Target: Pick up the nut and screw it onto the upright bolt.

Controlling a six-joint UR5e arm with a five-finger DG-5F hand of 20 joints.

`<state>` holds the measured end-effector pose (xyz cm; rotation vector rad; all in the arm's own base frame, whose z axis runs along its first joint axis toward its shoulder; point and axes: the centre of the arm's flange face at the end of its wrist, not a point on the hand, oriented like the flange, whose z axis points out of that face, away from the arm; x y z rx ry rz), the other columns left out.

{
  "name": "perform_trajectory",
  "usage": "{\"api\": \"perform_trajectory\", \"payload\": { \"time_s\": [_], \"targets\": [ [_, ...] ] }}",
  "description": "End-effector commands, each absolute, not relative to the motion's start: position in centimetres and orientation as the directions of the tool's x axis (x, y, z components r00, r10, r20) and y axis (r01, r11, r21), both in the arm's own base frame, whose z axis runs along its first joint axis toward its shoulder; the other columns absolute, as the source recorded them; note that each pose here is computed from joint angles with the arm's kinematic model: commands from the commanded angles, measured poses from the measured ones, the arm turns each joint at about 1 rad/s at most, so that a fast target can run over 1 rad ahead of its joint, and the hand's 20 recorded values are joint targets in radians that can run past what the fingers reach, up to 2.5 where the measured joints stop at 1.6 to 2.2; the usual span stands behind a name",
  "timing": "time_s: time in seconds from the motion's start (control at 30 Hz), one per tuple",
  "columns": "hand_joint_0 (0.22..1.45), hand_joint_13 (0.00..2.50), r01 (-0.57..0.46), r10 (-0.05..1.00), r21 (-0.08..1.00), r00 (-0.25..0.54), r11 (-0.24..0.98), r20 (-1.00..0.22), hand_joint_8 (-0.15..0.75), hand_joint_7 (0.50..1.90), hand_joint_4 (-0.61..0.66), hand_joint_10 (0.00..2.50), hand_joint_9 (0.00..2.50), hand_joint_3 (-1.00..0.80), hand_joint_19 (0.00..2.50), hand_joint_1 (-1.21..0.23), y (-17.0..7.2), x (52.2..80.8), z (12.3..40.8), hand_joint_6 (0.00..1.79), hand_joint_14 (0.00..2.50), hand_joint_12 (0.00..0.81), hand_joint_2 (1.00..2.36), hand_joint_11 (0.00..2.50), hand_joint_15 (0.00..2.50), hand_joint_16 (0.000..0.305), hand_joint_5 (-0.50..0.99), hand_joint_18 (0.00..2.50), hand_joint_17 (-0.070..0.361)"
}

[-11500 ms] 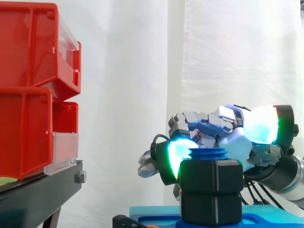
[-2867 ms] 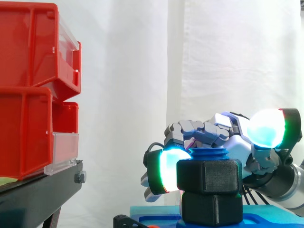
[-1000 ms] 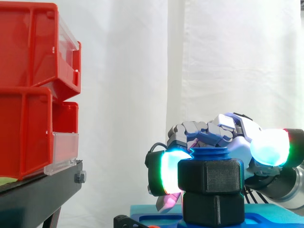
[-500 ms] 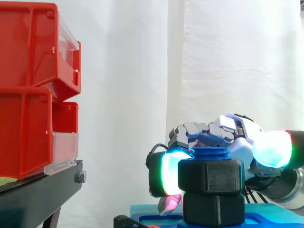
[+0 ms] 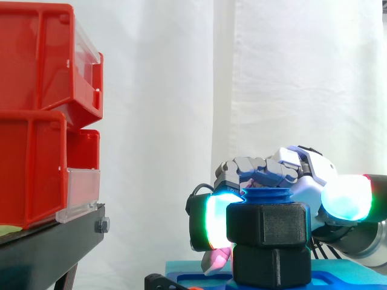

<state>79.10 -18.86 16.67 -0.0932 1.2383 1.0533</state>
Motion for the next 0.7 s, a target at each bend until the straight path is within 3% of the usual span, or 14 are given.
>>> {"api": "perform_trajectory", "payload": {
  "time_s": [0.0,0.67],
  "targets": [
    [0.48,0.85,-0.691,0.6,0.464,-0.055,0.554,-0.798,0.265,1.17,0.14,0.0,1.28,-0.5,0.26,-0.47,-18.86,79.1,16.61,0.71,0.0,0.282,1.0,0.16,0.13,0.033,-0.01,0.64,0.074],
    [0.48,0.85,-0.681,0.601,0.477,-0.068,0.555,-0.797,0.266,1.18,0.14,0.01,1.29,-0.5,0.26,-0.48,-18.94,78.83,16.12,0.71,0.01,0.283,1.0,0.16,0.13,0.032,-0.01,0.63,0.073]
  ]
}}
